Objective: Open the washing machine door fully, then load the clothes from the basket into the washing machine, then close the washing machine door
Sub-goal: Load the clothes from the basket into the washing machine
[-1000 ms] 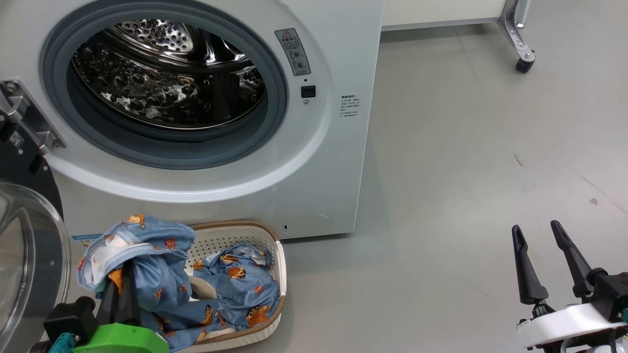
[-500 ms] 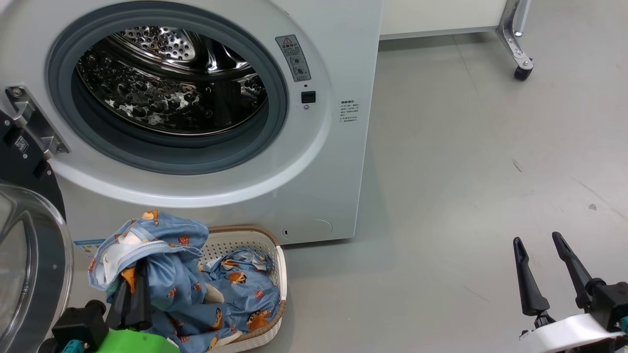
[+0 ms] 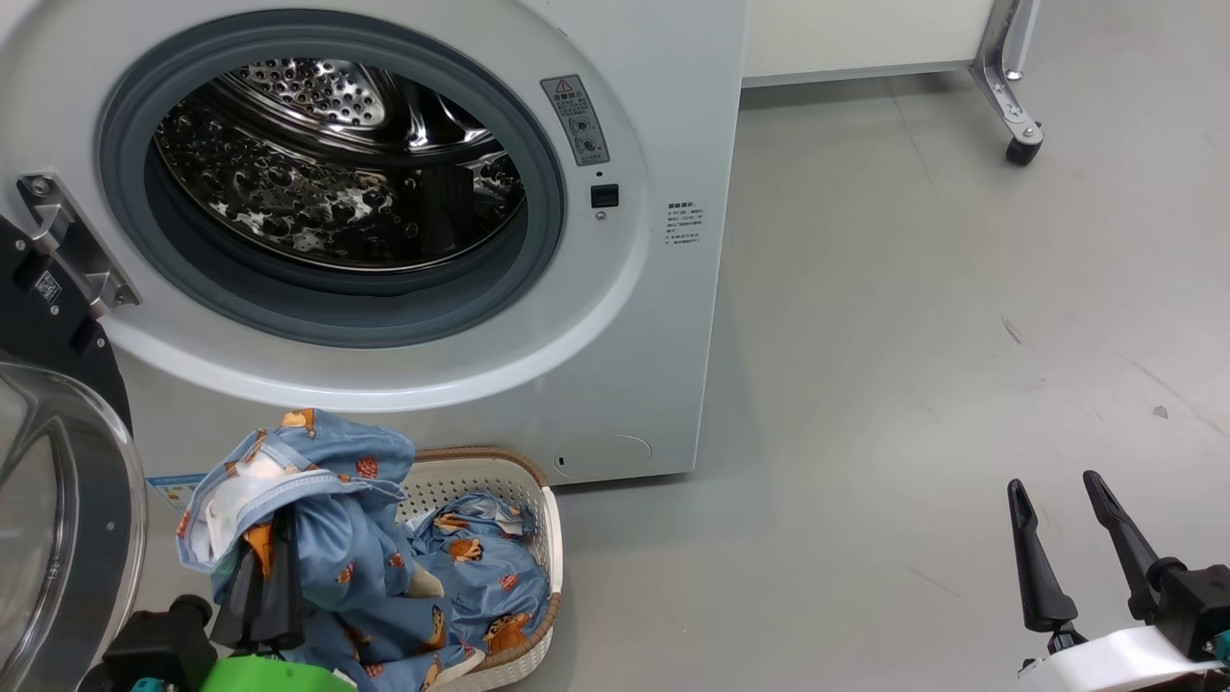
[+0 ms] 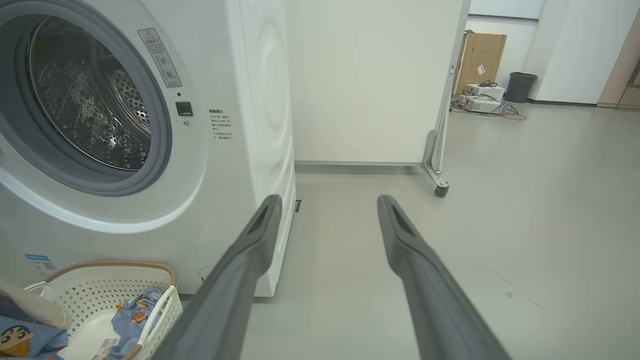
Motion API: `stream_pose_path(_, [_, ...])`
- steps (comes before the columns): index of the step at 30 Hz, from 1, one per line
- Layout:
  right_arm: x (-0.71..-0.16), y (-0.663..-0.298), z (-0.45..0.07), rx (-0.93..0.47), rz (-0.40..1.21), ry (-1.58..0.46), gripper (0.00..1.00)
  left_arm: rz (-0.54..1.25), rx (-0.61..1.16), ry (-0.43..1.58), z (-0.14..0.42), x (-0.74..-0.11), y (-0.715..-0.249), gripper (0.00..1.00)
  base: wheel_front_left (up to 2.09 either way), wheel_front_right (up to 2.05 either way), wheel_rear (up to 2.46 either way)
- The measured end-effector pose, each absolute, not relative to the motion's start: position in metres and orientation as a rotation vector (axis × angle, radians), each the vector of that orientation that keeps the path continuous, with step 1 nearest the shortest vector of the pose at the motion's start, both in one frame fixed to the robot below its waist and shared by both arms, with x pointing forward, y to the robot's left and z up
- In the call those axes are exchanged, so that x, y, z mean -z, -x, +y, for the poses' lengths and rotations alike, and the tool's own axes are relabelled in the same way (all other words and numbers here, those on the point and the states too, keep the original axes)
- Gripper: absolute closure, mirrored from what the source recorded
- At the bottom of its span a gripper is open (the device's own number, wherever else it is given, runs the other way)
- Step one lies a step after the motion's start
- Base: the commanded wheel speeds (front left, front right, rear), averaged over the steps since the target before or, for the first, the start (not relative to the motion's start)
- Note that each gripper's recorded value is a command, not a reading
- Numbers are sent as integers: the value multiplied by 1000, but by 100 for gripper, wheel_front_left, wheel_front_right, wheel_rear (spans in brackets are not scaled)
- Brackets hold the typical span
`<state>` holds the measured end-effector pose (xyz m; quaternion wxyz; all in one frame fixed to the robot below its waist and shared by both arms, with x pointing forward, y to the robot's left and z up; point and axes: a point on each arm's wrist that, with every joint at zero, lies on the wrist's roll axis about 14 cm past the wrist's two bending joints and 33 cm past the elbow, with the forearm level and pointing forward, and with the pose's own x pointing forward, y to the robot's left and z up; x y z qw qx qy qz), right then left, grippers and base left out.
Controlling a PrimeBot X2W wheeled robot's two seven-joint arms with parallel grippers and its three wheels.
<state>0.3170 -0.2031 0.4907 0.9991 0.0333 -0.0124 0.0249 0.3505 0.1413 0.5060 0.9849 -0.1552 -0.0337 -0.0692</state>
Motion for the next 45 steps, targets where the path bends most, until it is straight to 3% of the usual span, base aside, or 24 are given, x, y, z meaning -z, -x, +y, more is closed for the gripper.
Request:
stream_pose_path(23, [-481,-315,-189,-51,3,-115,0,-48,202,281,120,-502,-359,100,0,0,0])
stream_pose_path(45, [-472,-317,-211,86,37,-150,0,-71,203,193,114,-511,-488,100,0,0,0])
